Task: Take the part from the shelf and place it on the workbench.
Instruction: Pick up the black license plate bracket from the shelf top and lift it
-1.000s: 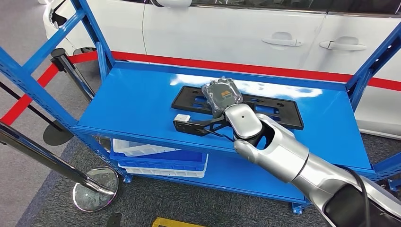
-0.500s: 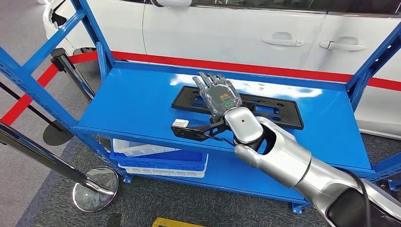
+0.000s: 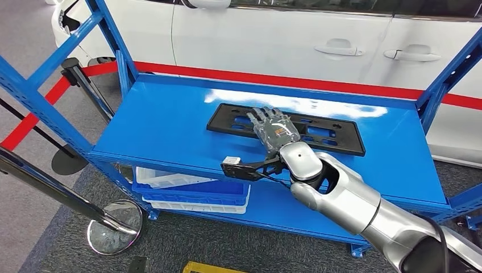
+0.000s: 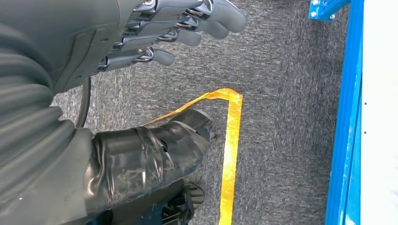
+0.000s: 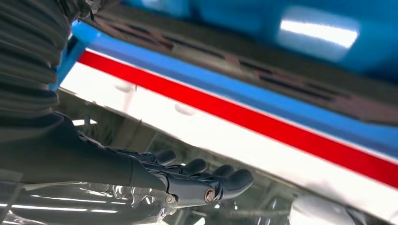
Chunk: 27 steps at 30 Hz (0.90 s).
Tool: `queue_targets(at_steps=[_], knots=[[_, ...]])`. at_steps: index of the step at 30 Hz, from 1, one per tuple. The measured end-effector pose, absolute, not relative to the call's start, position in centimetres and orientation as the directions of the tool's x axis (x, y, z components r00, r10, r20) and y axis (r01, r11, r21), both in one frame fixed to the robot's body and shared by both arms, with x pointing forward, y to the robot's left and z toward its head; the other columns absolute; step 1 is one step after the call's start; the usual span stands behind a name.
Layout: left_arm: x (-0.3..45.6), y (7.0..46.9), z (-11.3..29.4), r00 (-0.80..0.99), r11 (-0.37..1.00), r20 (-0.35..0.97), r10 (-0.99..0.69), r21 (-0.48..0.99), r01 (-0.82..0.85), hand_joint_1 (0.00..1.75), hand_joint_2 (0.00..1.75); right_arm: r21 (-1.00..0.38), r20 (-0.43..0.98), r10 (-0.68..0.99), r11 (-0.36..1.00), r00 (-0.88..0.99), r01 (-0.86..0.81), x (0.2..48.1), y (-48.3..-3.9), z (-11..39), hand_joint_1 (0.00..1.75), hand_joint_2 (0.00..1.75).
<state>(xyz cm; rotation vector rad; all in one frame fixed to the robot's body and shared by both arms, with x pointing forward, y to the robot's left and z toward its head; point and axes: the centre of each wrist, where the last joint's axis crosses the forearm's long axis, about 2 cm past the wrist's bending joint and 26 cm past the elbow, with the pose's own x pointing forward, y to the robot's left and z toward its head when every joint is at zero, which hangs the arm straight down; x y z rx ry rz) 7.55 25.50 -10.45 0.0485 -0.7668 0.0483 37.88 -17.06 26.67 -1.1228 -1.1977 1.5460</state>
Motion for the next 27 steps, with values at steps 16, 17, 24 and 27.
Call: queue_targets(at_steps=[16, 17, 24, 27], knots=[[7.6, 24.8, -10.4, 0.731, 0.998, 0.682, 0.017, 0.033, -0.054, 0.00, 0.00, -0.974, -0.101, 0.990, -0.118, -0.095, -0.196, 39.6, -20.0, 23.6, 0.00, 1.75], [7.6, 24.8, -10.4, 0.732, 0.998, 0.681, 0.018, 0.031, -0.053, 0.00, 0.00, -0.972, -0.102, 0.991, -0.117, -0.082, -0.205, 39.8, -20.2, 23.5, 0.00, 1.75], [7.6, 24.6, -10.4, 0.734, 0.998, 0.679, 0.021, 0.026, -0.052, 0.00, 0.00, -0.962, -0.123, 0.992, -0.125, -0.022, -0.243, 40.4, -21.2, 22.6, 0.00, 1.75], [7.6, 24.6, -10.4, 0.735, 0.998, 0.678, 0.022, 0.024, -0.052, 0.00, 0.00, -0.955, -0.148, 0.989, -0.143, 0.000, -0.258, 40.7, -21.5, 22.4, 0.00, 1.75]])
